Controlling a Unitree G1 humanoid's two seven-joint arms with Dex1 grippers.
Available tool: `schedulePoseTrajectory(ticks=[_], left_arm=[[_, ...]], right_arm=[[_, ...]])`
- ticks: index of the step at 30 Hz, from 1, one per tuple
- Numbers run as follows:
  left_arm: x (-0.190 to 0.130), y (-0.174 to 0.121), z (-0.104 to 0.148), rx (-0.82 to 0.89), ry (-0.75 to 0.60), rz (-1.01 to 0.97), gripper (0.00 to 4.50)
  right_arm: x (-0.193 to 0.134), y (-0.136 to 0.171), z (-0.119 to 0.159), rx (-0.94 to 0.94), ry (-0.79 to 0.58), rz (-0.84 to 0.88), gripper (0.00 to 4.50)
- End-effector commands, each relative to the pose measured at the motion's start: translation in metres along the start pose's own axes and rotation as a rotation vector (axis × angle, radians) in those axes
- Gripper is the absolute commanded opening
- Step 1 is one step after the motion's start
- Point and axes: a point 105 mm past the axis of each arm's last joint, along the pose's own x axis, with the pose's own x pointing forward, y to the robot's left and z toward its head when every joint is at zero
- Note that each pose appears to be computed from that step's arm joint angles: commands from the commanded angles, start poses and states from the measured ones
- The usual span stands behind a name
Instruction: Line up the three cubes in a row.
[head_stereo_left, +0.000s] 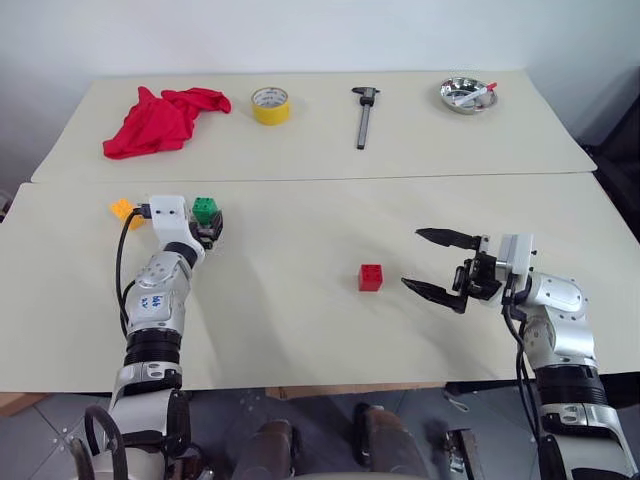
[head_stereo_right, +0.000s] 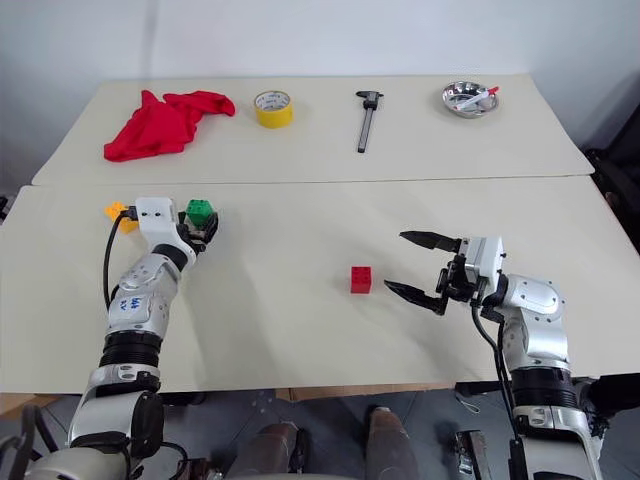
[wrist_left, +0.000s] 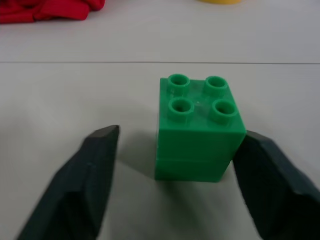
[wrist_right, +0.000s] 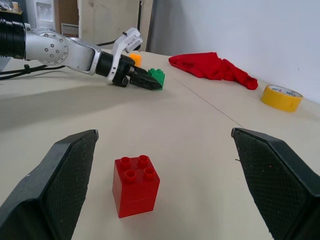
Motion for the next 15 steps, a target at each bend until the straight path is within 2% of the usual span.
schedulePoseTrajectory(ticks=[1,4,5,8,11,15], left_arm=[[-0.001,-0.003,0.015,0.061,-0.053,-0.055,2.28],[-0.008,-0.011,0.027,0.095,-0.118,-0.167,1.47],[-0.012,-0.015,0.033,0.096,-0.150,-0.234,1.48],[-0.049,-0.056,0.051,0.235,-0.237,-0.714,1.48],[-0.081,-0.086,0.042,0.331,-0.166,-1.107,1.48],[-0.096,-0.114,0.012,0.433,-0.026,-1.429,1.48]], right_arm=[[-0.003,-0.002,0.010,-0.040,-0.019,-0.025,4.50],[-0.007,0.001,0.008,-0.040,-0.004,-0.037,4.50],[-0.009,0.002,0.008,-0.039,0.004,-0.038,4.50],[-0.020,0.007,0.007,-0.032,0.040,-0.050,4.50],[-0.032,0.008,0.008,-0.027,0.074,-0.069,4.50],[-0.041,0.011,0.007,-0.023,0.108,-0.081,4.50]])
